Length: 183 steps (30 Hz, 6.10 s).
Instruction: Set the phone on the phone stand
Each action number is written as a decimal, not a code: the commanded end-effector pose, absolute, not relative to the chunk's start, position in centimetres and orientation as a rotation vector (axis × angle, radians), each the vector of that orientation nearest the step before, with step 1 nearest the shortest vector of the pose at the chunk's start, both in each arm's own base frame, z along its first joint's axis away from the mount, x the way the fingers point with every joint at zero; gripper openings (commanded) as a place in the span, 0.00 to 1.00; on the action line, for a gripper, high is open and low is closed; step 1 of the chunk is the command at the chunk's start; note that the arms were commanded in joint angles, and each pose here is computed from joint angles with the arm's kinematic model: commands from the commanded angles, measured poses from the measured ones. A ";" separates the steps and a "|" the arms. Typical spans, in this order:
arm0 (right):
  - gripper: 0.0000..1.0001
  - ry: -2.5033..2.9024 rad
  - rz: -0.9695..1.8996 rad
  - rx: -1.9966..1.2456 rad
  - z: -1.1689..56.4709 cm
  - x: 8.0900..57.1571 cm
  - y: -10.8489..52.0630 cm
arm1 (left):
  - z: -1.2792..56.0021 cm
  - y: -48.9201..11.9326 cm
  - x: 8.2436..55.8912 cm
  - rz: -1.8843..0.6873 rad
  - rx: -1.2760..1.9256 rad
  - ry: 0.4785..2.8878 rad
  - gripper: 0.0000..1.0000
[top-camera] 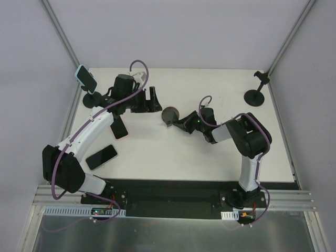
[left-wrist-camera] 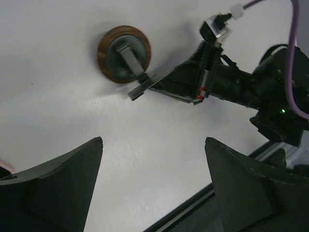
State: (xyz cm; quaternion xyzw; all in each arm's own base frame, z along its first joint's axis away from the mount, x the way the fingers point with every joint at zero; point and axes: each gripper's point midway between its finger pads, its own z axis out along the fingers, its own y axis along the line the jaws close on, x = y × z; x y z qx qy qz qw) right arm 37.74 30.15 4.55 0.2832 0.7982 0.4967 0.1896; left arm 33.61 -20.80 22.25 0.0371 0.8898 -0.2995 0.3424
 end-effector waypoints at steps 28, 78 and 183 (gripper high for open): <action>0.01 2.320 1.958 0.394 9.6 26.1 32.2 | 14.7 -28.4 27.1 -0.442 1.041 2.368 0.52; 0.92 2.160 1.926 -0.332 15.4 19.7 31.5 | 20.1 9.0 38.9 -0.560 -0.081 2.297 0.00; 0.93 2.221 1.688 -0.375 14.7 18.9 29.1 | 6.2 -3.6 31.5 0.099 -1.141 2.620 0.99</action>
